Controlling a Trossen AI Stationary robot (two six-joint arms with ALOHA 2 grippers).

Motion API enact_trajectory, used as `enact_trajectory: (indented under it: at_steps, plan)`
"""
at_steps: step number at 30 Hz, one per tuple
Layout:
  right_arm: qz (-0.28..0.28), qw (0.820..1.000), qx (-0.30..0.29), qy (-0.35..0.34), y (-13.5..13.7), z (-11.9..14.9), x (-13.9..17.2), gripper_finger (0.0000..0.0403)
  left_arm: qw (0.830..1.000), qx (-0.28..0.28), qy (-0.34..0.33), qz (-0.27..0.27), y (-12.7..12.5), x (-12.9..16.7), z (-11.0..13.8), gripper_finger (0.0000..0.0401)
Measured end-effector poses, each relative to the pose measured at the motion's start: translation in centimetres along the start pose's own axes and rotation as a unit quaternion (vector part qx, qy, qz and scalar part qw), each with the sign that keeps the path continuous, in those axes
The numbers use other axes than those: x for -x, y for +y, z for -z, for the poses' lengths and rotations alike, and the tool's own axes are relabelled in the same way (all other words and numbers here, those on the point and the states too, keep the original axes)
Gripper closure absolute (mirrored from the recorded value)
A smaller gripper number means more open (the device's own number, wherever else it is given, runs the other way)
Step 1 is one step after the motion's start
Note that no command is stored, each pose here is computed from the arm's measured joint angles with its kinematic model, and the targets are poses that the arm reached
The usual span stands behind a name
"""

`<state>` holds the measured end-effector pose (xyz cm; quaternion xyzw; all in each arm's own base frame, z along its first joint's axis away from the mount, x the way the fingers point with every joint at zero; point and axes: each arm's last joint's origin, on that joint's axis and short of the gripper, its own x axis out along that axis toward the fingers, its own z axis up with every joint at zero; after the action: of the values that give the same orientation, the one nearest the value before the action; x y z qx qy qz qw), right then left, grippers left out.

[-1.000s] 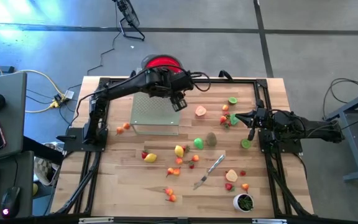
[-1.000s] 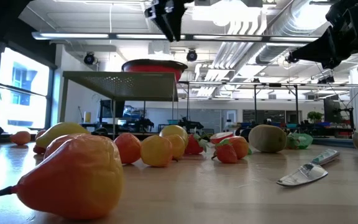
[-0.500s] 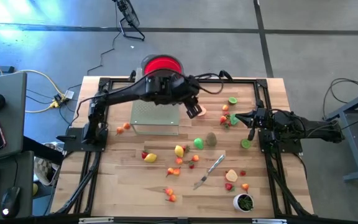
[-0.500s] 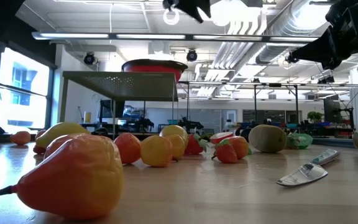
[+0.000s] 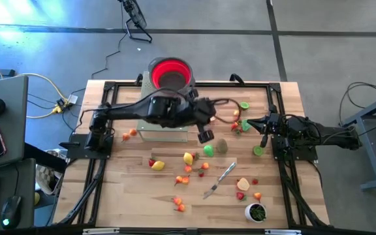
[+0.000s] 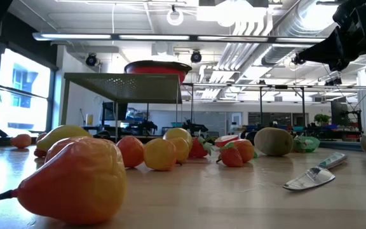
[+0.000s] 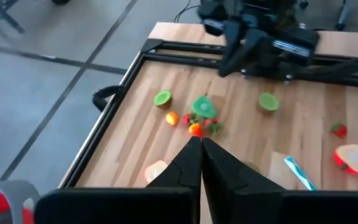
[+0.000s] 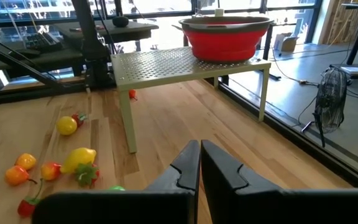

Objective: Pick & Place Fruit
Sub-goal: Put the red strainer on the shelf

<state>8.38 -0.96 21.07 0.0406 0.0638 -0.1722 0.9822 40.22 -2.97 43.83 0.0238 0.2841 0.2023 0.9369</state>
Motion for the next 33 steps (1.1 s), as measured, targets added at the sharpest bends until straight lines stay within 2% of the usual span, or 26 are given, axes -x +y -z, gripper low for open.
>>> enact_trajectory:
  at_steps: [6,10,15,23,29,33]
  plan:
    - [-0.001,1.000,0.000,0.000,0.0,0.0,0.0,0.0394,1.000,-0.006,0.000,-0.015,-4.0,0.3,1.8,0.0391]
    - [-0.001,1.000,0.000,0.000,0.0,0.0,0.0,0.0394,1.000,0.007,0.024,-0.014,-6.7,-0.8,4.3,0.0391]
    - [-0.001,1.000,0.000,0.000,0.0,0.0,0.0,0.0394,0.999,0.030,0.016,-0.007,-9.7,-3.2,7.5,0.0391]
    - [-0.001,1.000,0.000,0.000,0.0,0.0,0.0,0.0394,0.998,0.063,-0.027,0.011,-11.4,-6.4,10.9,0.0391]
    - [-0.001,1.000,0.000,0.002,0.0,0.0,0.0,0.0394,0.996,0.074,-0.047,0.024,-12.6,-7.1,12.9,0.0391]
    - [-0.001,1.000,0.001,0.002,0.0,0.0,0.0,0.0394,0.995,0.080,-0.066,0.000,-13.1,-7.6,14.6,0.0391]
